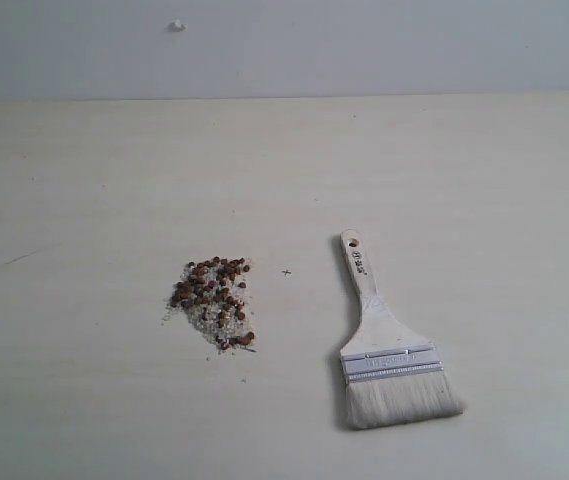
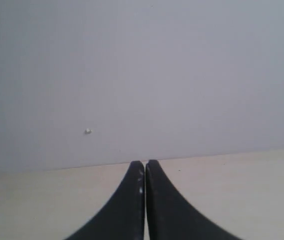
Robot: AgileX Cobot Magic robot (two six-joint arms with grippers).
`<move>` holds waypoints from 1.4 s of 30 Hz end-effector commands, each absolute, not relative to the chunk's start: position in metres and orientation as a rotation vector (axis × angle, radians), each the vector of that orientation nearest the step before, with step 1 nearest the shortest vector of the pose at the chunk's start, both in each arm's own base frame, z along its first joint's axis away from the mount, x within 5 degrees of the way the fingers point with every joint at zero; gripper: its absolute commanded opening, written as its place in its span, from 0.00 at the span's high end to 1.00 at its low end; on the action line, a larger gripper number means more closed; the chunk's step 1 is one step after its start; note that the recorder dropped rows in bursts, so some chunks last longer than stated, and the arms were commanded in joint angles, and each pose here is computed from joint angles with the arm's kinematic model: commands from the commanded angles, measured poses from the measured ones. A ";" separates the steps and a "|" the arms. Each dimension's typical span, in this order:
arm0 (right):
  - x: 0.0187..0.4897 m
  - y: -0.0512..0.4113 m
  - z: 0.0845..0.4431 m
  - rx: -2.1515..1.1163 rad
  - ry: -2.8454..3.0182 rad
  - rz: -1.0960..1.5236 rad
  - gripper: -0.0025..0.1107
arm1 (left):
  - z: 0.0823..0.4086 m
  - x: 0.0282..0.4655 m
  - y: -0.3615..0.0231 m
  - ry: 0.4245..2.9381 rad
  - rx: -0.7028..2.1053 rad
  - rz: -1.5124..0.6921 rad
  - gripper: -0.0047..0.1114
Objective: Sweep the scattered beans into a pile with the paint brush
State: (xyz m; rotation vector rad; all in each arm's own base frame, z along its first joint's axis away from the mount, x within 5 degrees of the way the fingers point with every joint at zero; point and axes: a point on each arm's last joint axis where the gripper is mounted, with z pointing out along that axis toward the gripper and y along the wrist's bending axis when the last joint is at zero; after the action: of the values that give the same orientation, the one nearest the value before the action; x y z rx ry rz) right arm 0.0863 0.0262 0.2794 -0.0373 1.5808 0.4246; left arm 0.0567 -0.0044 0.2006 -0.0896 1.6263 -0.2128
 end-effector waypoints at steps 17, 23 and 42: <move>0.067 0.010 0.232 -0.092 1.511 0.164 0.98 | 0.201 0.056 -0.004 1.619 -0.092 -0.212 0.96; 0.057 0.010 0.221 -0.154 1.595 0.101 0.98 | 0.201 0.056 -0.004 1.619 -0.092 -0.212 0.96; 0.055 0.008 0.198 -0.017 1.694 0.205 0.98 | 0.201 0.056 -0.004 1.619 -0.092 -0.212 0.96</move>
State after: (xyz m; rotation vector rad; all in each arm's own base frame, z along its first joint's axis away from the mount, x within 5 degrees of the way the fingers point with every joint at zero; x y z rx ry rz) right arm 0.0545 0.0088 0.2012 -0.0457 1.7110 0.1924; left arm 0.0567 -0.0044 0.2006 -0.0896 1.6263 -0.2128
